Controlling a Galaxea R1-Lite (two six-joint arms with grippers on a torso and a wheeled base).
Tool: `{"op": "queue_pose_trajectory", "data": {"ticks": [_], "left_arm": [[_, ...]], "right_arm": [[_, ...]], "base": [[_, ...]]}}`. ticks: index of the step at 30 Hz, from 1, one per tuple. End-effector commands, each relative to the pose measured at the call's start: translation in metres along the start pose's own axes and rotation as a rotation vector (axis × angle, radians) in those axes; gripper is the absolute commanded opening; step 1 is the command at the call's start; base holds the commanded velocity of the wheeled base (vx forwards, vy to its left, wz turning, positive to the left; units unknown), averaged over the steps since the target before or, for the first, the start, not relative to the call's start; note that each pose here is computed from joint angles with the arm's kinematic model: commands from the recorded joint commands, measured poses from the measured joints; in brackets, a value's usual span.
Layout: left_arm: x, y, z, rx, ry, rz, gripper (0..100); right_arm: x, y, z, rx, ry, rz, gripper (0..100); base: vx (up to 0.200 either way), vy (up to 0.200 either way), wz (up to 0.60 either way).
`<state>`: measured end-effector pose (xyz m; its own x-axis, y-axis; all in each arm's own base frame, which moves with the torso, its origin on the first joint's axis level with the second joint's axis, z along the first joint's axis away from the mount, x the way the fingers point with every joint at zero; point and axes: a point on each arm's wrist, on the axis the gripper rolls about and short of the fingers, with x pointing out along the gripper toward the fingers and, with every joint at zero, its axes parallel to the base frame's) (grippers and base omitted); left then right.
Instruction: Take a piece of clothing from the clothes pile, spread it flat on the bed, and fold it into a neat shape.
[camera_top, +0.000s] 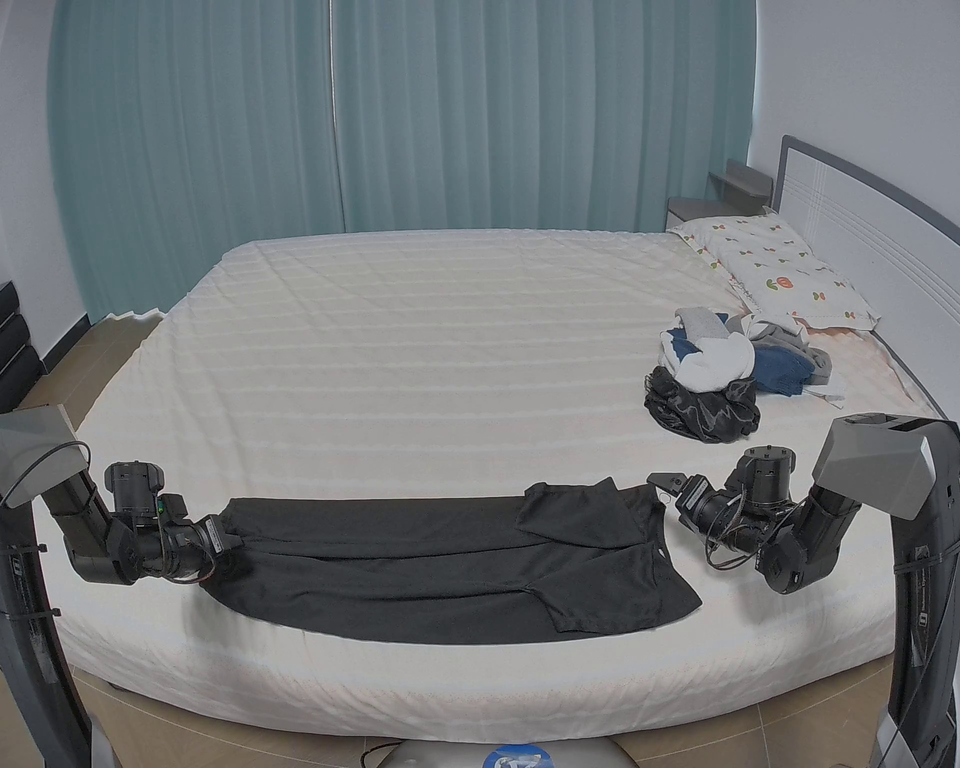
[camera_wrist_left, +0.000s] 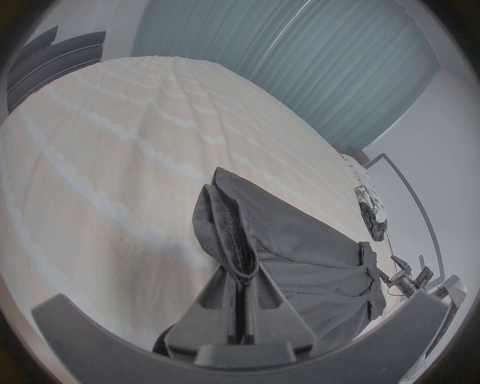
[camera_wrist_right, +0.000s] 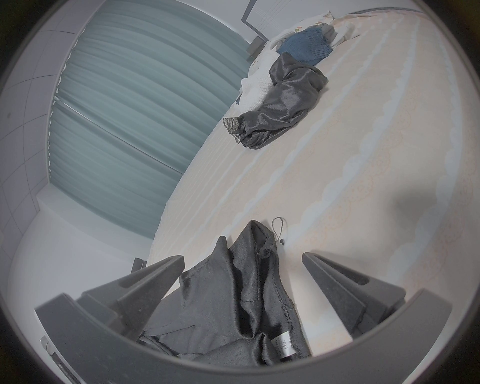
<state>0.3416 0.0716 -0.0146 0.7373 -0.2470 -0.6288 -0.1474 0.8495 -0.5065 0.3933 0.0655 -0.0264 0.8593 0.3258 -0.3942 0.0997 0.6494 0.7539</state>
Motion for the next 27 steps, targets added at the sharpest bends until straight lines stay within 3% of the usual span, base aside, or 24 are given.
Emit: {"op": "queue_pose_trajectory", "data": {"ticks": [1, 11, 20, 27], "left_arm": [[-0.002, -0.002, 0.003, 0.006, -0.012, -0.004, 0], [-0.002, -0.010, 0.013, -0.039, -0.046, -0.024, 0], [-0.003, -0.038, 0.024, -0.073, -0.097, -0.050, 0], [-0.005, -0.063, 0.023, -0.030, -0.114, -0.053, 0]], "right_arm": [[0.000, 0.000, 0.000, -0.001, 0.000, 0.002, 100], [0.001, 0.000, 0.000, 0.000, 0.001, 0.001, 100], [0.001, -0.001, -0.001, 0.001, 0.003, 0.001, 100], [0.000, 0.001, 0.000, 0.002, 0.000, 0.005, 100]], "base": [[-0.200, 0.000, 0.00], [-0.020, 0.000, 0.00], [0.000, 0.000, 0.00], [0.000, -0.200, 0.00]]}}
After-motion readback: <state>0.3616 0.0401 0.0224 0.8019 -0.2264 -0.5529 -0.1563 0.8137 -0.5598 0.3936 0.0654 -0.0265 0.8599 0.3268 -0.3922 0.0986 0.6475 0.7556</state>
